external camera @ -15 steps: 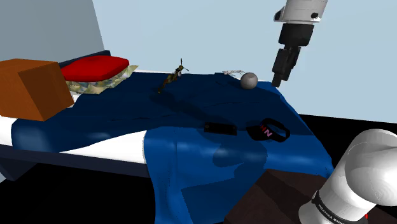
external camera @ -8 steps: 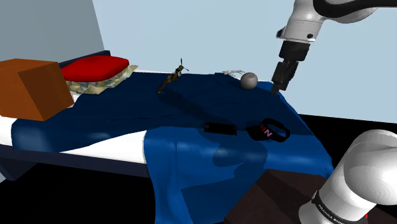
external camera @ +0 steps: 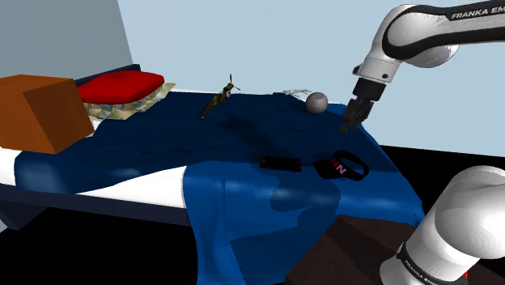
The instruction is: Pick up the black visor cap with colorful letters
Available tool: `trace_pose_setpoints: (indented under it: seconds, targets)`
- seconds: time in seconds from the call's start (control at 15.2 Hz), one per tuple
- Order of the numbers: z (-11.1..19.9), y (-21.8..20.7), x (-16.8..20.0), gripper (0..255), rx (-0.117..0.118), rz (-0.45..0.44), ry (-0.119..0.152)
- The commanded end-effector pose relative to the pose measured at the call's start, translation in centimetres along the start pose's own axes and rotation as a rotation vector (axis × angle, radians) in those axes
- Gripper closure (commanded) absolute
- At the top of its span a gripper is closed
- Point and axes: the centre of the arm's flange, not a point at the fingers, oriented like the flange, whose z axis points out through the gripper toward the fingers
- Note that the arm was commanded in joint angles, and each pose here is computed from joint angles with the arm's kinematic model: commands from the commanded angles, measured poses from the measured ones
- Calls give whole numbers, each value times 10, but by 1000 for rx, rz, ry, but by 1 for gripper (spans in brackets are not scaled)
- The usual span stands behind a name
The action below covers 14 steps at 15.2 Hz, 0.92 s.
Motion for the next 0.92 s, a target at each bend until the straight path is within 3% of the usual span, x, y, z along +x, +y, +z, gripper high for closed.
trace_pose_setpoints:
  seconds: [0.0,0.86]
  targets:
    - [17,27,3,0,29,19,14]
    - [141,169,9,0,214,138,88]
